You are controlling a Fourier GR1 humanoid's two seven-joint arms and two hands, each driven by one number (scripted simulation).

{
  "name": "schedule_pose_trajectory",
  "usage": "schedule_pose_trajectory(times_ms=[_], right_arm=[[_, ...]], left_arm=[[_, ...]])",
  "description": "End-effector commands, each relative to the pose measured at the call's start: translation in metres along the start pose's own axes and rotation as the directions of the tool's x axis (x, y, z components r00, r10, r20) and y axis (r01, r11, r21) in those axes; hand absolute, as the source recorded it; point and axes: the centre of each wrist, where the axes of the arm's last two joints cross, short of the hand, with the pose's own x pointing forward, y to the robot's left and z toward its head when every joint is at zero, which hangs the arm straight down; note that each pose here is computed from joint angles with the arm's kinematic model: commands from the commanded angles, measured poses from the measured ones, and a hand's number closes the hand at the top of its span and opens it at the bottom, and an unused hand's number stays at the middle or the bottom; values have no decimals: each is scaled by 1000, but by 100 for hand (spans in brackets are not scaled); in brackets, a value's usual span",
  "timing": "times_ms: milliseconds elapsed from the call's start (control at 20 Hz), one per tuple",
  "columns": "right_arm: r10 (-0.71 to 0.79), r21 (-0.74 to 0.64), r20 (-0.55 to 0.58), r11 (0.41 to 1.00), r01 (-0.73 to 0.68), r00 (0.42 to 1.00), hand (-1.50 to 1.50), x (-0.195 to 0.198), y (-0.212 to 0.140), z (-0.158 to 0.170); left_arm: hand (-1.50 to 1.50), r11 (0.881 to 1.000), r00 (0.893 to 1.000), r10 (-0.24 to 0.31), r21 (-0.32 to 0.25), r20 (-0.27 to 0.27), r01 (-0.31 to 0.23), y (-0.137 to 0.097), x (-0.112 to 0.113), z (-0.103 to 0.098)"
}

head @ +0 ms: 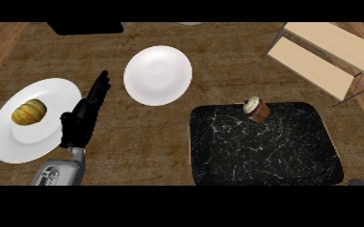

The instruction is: Pick the can from the tray and place it in the tiered shelf

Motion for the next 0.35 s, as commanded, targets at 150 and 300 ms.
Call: schedule_pose_trajectory(times_ms=[150, 300], right_arm=[[158, 106, -64, 983, -151, 985, -150, -29, -84, -2], [134, 120, -64, 985, -126, 989, -150, -41, -131, 1]], left_arm=[[0, 1000, 1000, -7, 8, -17, 7, 1, -9, 7], [0, 1000, 1000, 11, 15, -5, -11, 14, -13, 9]])
